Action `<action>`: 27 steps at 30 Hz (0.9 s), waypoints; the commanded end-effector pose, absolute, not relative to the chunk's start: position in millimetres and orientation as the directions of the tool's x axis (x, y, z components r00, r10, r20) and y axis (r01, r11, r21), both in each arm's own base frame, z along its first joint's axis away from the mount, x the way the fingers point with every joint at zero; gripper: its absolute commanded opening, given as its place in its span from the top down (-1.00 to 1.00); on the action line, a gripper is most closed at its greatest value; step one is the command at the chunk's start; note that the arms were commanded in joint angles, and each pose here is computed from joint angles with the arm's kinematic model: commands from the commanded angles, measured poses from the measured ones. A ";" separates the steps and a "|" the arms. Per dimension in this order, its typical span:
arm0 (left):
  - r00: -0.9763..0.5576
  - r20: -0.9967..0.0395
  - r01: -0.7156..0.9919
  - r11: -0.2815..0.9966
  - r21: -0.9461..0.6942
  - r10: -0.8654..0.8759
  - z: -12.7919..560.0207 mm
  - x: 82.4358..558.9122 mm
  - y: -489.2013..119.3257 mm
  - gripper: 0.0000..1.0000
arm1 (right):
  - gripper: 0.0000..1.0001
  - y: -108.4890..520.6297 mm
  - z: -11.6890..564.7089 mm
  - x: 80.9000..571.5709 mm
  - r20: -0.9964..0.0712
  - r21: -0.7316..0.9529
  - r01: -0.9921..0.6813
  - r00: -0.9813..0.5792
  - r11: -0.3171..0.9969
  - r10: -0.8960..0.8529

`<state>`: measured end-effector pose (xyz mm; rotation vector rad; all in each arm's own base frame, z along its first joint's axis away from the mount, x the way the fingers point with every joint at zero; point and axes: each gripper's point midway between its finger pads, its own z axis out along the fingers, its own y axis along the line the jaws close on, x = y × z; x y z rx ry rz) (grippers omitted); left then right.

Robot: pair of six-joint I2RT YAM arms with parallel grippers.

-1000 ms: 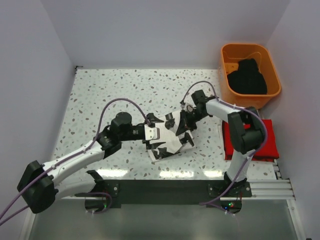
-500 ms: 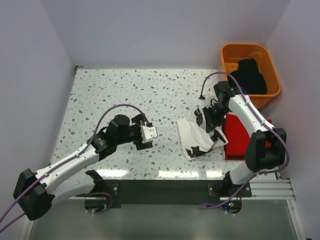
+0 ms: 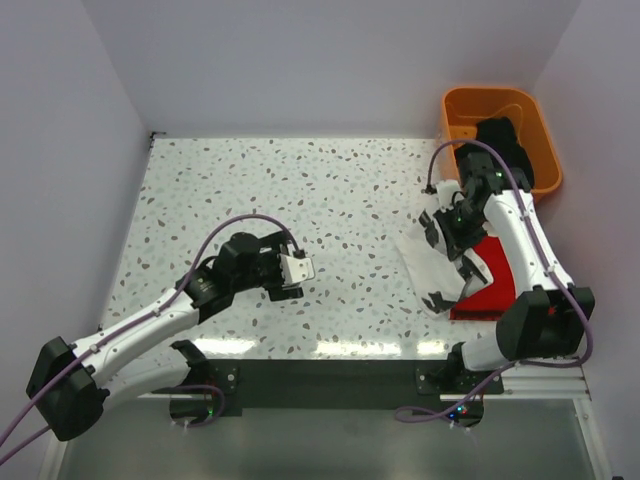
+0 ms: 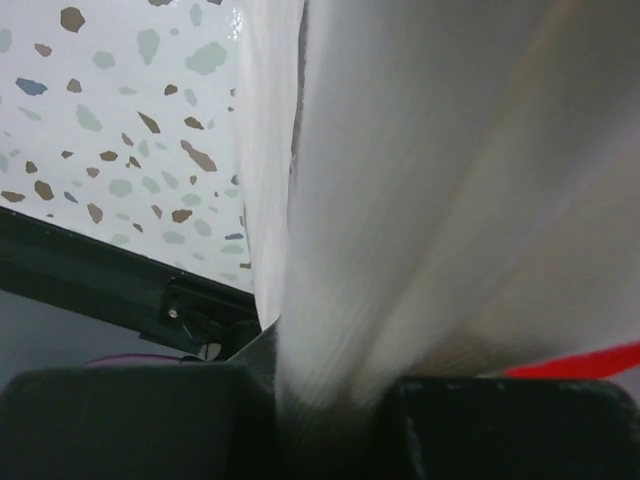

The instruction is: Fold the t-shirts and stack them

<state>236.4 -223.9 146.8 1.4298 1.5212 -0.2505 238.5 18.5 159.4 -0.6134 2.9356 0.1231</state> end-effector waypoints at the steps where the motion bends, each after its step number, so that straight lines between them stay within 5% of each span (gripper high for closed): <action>1: 0.236 -0.723 0.825 0.260 0.502 0.649 152.5 238.9 -220.2 -1.00 | 1.00 -0.5 197.0 213.6 -0.139 -0.027 -0.411 -0.901 0.911 -0.410; 15: 0.253 -0.703 0.824 0.234 0.517 0.664 142.6 241.0 -220.8 -1.00 | 1.00 -17.4 235.5 191.7 -0.177 -0.130 -0.407 -0.888 0.904 -0.425; 27: 0.256 -0.700 0.832 0.218 0.511 0.666 131.3 238.6 -221.3 -1.00 | 1.00 -43.4 211.7 159.5 -0.061 -0.164 -0.377 -0.918 0.912 -0.391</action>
